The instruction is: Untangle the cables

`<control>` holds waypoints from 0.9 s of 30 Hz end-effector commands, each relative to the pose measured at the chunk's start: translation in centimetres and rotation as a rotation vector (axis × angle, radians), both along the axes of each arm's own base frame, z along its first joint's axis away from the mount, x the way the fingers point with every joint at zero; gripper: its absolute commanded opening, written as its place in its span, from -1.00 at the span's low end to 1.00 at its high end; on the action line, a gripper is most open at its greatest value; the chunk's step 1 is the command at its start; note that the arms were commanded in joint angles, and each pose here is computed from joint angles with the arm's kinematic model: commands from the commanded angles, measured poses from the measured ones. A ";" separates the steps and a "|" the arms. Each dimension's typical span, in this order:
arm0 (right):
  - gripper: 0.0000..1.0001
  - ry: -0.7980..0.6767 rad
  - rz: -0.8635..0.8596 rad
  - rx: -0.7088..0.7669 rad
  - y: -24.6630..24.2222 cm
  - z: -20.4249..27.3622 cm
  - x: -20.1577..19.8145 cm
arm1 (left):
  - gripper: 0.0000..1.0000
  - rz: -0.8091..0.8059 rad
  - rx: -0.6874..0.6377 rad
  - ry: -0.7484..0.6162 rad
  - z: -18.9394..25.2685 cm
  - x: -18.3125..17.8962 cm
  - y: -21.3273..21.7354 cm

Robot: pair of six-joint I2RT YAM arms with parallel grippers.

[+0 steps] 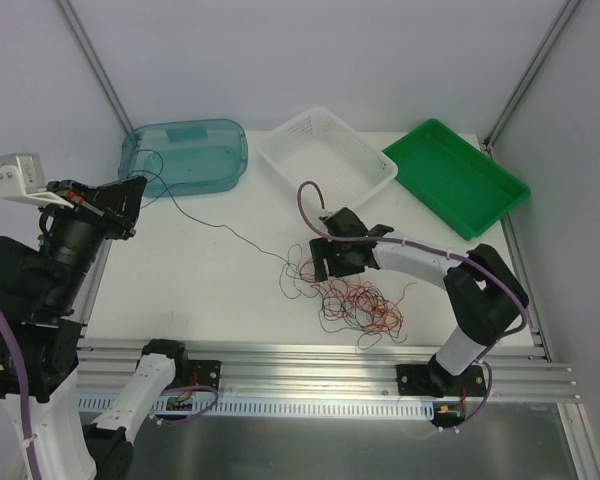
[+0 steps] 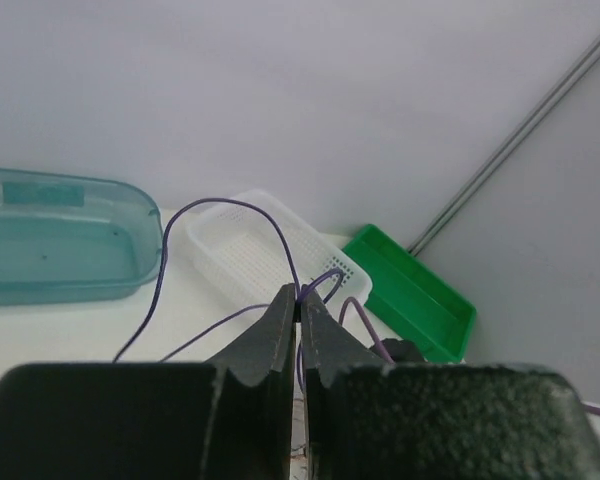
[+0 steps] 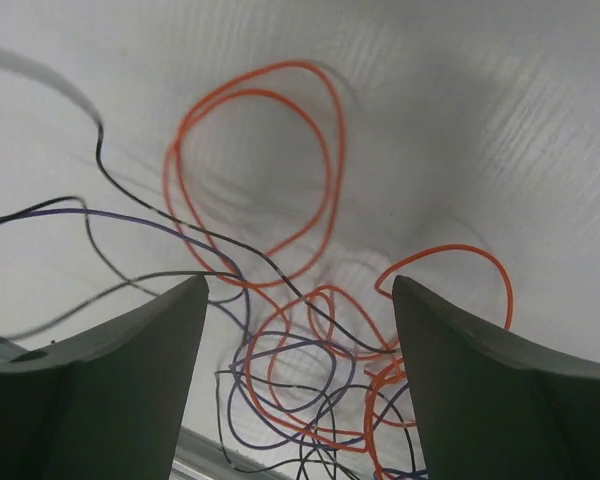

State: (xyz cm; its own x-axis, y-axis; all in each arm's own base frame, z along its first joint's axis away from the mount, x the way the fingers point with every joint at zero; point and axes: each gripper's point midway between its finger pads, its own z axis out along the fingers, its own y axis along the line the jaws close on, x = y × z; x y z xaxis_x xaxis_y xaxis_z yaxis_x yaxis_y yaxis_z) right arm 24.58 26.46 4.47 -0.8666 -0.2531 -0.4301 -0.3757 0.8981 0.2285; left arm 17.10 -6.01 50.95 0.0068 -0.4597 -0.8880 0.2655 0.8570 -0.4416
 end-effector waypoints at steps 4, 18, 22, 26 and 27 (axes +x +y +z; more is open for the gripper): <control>-0.35 0.089 -0.182 0.011 -2.5 -0.8 1.1 | -1.00 0.112 0.042 -0.112 3.9 -1.1 2.1; -0.99 0.069 -0.700 -0.096 -21.6 0.6 0.2 | -1.00 0.486 0.185 -0.109 4.6 -1.1 9.0; -0.99 0.003 -0.863 -0.045 -25.7 2.5 0.1 | -1.00 0.601 0.240 -0.049 3.3 -0.7 11.0; -0.99 -0.026 -0.953 -0.003 -27.7 3.8 -0.1 | -1.00 0.714 0.284 0.011 2.3 -0.8 13.1; -0.97 -0.043 -0.940 -0.007 -27.9 4.2 0.0 | -1.00 0.688 0.278 0.008 2.1 -0.6 12.6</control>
State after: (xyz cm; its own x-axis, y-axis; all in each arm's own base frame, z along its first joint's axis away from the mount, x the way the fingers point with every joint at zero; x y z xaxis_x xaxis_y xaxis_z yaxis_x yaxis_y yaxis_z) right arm 25.09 -0.82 7.63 -0.7108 0.5365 -0.4548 0.4991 0.8404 0.2113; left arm 16.12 4.90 53.79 0.2379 -0.1735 -0.9557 -0.2696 0.9334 -0.2366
